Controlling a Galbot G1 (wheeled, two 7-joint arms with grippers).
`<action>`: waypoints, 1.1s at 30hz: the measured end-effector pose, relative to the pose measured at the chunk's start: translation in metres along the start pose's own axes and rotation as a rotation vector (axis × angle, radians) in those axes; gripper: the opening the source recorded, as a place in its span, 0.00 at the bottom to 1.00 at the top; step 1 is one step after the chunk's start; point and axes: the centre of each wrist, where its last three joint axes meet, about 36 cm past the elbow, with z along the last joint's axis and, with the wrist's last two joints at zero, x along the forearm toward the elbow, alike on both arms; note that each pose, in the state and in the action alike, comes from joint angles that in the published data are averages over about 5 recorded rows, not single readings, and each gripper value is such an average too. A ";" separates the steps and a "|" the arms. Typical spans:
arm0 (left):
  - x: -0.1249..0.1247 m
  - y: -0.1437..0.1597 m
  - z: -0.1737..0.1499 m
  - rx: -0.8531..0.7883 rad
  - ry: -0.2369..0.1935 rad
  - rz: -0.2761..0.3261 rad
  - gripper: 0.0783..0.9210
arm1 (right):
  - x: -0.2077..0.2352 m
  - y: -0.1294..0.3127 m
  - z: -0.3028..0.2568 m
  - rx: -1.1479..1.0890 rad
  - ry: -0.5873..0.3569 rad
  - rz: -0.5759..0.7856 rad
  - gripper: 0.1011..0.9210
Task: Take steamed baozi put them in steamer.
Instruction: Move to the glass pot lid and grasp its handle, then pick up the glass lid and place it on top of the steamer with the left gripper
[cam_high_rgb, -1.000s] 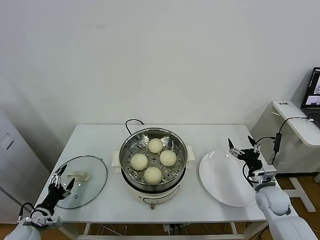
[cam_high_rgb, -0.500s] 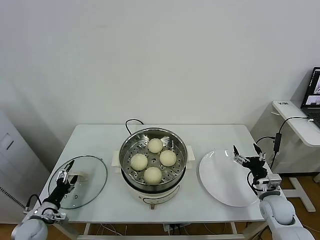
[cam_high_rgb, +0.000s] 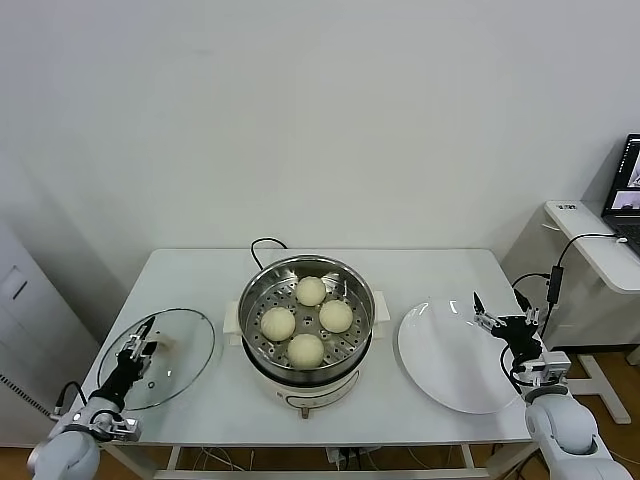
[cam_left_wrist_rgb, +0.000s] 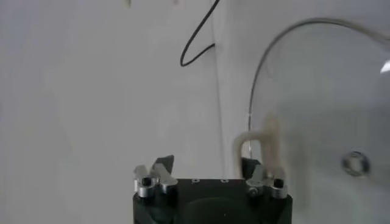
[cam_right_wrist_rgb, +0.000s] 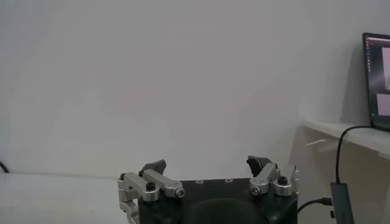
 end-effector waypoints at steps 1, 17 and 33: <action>0.000 0.001 0.000 0.001 0.002 -0.004 0.54 | 0.000 0.000 0.000 0.000 -0.001 0.000 0.88; -0.005 0.047 0.006 -0.022 0.042 -0.060 0.05 | 0.005 -0.001 -0.004 -0.004 -0.011 0.002 0.88; -0.025 0.149 -0.029 0.031 0.087 -0.077 0.04 | -0.003 -0.005 -0.011 -0.001 -0.025 -0.007 0.88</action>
